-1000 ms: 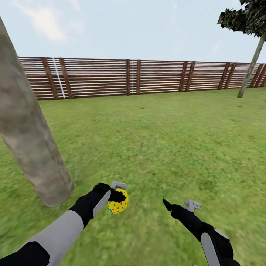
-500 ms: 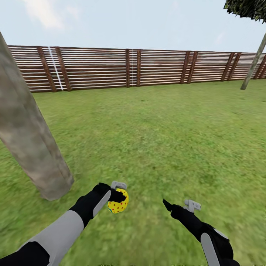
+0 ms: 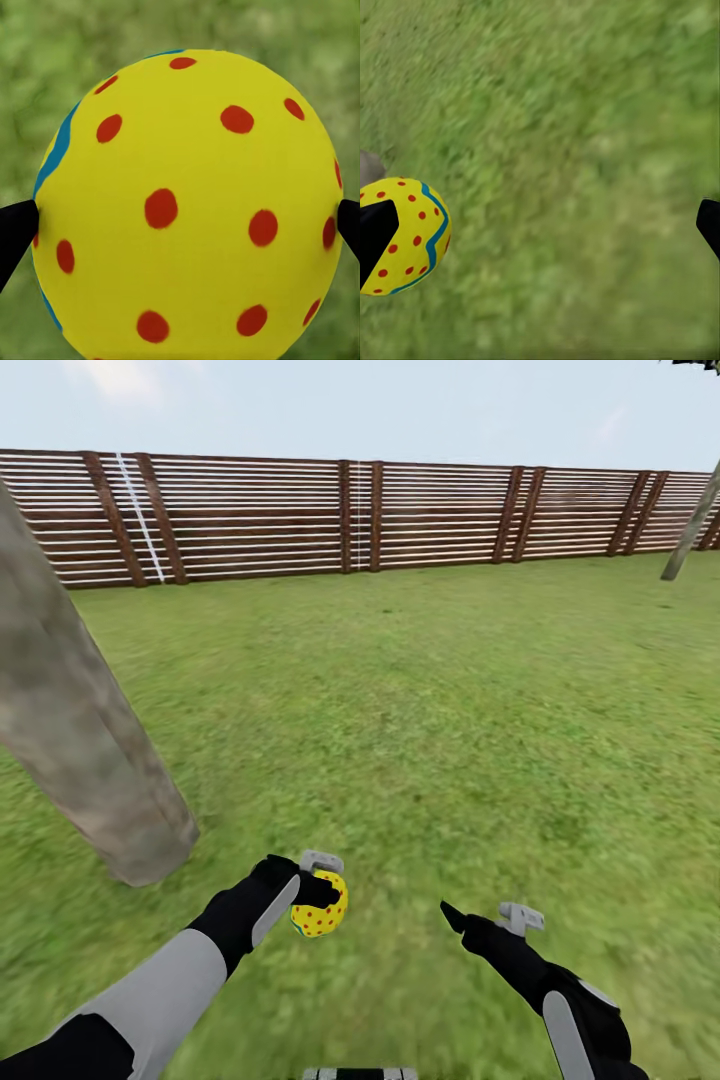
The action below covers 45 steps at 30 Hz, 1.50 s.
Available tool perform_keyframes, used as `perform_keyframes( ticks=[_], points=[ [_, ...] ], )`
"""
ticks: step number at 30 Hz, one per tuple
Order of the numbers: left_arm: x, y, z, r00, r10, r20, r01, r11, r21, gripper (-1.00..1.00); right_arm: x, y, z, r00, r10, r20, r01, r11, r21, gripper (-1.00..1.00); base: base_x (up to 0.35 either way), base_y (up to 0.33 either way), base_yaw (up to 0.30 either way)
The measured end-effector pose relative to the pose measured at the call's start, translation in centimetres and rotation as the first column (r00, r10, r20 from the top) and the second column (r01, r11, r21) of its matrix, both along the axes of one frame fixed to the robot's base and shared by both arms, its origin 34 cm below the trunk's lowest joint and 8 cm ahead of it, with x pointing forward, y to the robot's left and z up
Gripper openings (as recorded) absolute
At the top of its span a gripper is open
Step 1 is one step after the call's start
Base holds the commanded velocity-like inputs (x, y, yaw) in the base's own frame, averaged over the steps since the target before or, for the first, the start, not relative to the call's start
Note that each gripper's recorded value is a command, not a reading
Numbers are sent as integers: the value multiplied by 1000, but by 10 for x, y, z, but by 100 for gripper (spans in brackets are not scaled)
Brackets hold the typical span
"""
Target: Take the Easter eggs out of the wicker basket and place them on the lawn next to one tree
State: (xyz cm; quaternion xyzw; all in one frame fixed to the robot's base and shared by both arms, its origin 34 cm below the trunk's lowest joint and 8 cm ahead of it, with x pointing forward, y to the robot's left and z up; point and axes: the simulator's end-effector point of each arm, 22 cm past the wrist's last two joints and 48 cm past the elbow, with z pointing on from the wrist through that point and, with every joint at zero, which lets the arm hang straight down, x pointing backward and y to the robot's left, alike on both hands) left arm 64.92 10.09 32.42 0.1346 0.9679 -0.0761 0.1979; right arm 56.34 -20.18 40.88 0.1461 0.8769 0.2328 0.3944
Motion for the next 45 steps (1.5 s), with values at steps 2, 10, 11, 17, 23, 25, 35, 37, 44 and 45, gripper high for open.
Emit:
perform_keyframes(
  ticks=[2,10,11,17,23,25,35,37,44,45],
  points=[
    [-1,0,-5,1000,0,-8,0,1000,1,-100,-1,0,-4,1000,0,-8,0,1000,0,100,0,0,0],
    [-4,-1,-23,1000,1,-17,-1,1000,-4,-100,-4,0,-21,999,0,-41,0,1000,0,100,0,0,0],
    [-4,-1,-26,1000,1,-15,-1,1000,-5,-100,-5,0,-23,999,0,-46,0,1000,0,100,0,0,0],
    [-7,-1,-40,1000,0,-31,0,1000,-5,-100,-9,1,-37,997,0,-75,0,1000,2,100,0,0,0],
    [-13,-1,-54,999,-1,-55,1,1000,-4,-100,-13,1,-50,995,0,-102,0,1000,2,100,0,0,0],
    [-15,-1,-59,998,-1,-63,1,1000,-4,-100,-14,1,-55,994,0,-110,0,1000,2,100,0,0,0],
    [-18,-1,-80,998,5,-70,-6,1000,-13,-100,-20,1,-75,988,0,-151,0,1000,2,100,0,0,0],
    [-19,-1,-84,997,5,-74,-6,1000,-14,-100,-22,1,-79,987,0,-160,0,1000,2,100,0,0,0],
    [-23,-2,-99,996,8,-85,-10,1000,-19,-100,-27,0,-93,982,0,-189,1,1000,1,100,0,0,0],
    [-24,-2,-101,996,9,-87,-10,1000,-19,-100,-28,0,-95,981,-1,-193,1,1000,1,100,0,0,0]
  ],
)
